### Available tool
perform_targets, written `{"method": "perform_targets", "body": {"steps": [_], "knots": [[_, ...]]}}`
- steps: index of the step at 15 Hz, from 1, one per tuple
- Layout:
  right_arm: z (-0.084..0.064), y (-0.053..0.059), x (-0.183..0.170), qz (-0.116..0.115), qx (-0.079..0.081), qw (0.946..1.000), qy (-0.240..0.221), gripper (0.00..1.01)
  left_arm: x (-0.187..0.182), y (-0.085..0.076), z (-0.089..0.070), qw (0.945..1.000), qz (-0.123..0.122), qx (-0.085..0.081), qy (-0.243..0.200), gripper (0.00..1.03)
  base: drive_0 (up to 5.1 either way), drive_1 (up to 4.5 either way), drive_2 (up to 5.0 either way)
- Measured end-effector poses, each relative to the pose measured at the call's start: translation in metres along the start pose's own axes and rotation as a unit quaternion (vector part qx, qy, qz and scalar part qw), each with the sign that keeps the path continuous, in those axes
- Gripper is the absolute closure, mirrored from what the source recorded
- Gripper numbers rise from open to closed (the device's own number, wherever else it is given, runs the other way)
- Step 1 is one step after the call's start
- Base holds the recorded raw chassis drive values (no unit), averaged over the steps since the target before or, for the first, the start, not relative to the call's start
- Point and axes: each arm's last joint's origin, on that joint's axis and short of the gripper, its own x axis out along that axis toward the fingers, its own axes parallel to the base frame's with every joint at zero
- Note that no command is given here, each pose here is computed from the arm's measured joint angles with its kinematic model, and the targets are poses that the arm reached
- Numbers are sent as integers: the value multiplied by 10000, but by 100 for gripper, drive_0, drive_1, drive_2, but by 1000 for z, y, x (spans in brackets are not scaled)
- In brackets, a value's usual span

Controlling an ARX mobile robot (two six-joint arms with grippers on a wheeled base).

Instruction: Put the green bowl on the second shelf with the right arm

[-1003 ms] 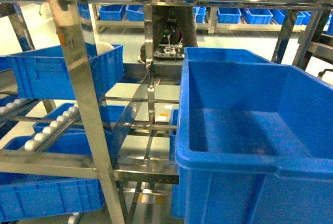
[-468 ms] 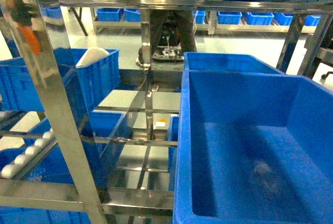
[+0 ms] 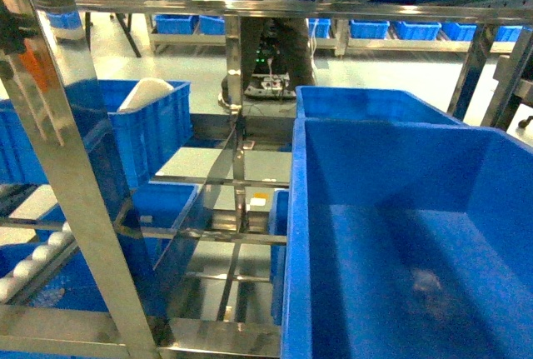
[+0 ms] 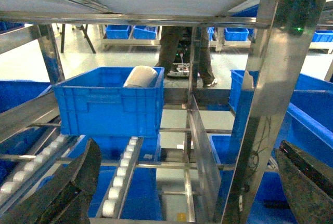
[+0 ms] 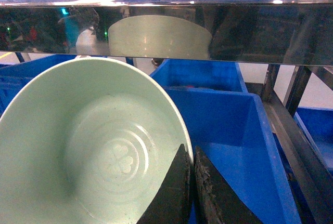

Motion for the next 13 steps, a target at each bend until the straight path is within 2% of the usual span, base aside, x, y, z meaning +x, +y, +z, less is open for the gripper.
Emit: {"method": "perform_targets", "body": {"steps": [5,8,11,13], "knots": [[-4,-3,0,-25,-14,10000,20,99,0,0,0,10000,0,0,-6,5,0,0,0],[-29,-7,10,73,-108,9991,396,99,0,0,0,10000,0,0,-8,5,0,0,0],[-47,-2,34,424,-271,9969,607,99,0,0,0,10000,-2,2,-6,5,0,0,0],[-63,1,56,513,-376,9945,838,99,0,0,0,10000,0,0,-6,5,0,0,0]]}}
